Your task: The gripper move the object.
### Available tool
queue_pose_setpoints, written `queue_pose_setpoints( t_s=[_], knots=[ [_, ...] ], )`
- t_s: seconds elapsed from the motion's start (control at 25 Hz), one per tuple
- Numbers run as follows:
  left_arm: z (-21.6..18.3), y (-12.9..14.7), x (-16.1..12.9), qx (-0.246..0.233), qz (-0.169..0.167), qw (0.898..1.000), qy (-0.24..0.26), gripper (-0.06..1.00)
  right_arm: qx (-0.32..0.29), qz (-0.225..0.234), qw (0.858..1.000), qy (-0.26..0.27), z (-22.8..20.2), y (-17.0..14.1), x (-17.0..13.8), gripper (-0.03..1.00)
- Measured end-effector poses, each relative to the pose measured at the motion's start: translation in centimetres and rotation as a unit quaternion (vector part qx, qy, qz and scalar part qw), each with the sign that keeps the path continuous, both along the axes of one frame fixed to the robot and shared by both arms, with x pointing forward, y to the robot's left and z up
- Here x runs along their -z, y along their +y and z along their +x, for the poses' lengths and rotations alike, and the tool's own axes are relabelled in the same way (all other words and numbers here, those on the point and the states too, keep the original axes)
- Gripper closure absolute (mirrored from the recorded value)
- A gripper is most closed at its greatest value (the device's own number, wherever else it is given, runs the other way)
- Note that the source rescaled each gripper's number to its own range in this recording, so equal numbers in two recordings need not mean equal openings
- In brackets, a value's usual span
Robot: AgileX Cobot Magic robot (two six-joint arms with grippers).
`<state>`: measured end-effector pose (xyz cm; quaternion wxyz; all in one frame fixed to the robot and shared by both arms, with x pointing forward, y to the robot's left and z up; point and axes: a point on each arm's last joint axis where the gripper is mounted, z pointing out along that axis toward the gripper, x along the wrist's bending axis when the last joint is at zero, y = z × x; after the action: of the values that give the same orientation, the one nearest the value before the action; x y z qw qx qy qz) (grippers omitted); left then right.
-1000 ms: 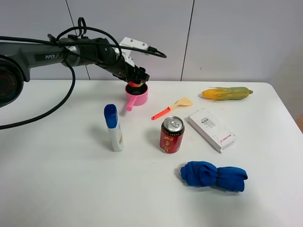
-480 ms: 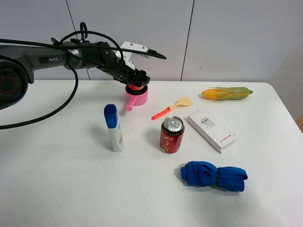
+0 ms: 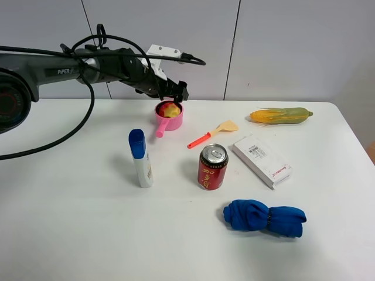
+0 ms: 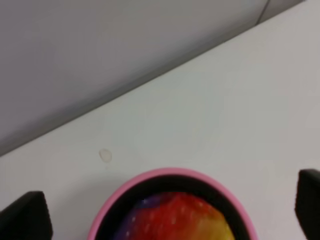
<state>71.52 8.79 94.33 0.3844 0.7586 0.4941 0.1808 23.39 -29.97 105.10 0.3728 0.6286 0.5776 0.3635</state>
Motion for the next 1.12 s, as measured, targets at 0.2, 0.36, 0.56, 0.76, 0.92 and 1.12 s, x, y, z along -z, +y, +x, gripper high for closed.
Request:
queue_pose_setpoints(
  t_s=[0.2,0.36,0.56,0.76,0.92,1.12],
  knots=[
    [-0.9,1.2,-7.7,0.002,-0.008,0.997,-0.075,-0.05,0.000,0.000,1.000,0.000,0.0,0.0,0.0,-0.03],
    [-3.0,3.7,-14.7,0.012,0.029,0.991,-0.131,-0.05,0.000,0.000,1.000,0.000,0.0,0.0,0.0,-0.03],
    [-7.7,7.8,-22.8,-0.001,0.080,0.984,-0.157,-0.05,0.000,0.000,1.000,0.000,0.0,0.0,0.0,-0.03],
    [-14.2,12.8,-27.8,-0.047,0.112,0.977,-0.175,-0.05,0.000,0.000,1.000,0.000,0.0,0.0,0.0,-0.03],
    [-20.7,16.7,-28.0,-0.084,0.127,0.972,-0.176,-0.05,0.000,0.000,1.000,0.000,0.0,0.0,0.0,-0.03],
    [-29.5,20.7,-24.7,-0.148,0.141,0.965,-0.162,-0.05,0.000,0.000,1.000,0.000,0.0,0.0,0.0,-0.03]
  ],
)
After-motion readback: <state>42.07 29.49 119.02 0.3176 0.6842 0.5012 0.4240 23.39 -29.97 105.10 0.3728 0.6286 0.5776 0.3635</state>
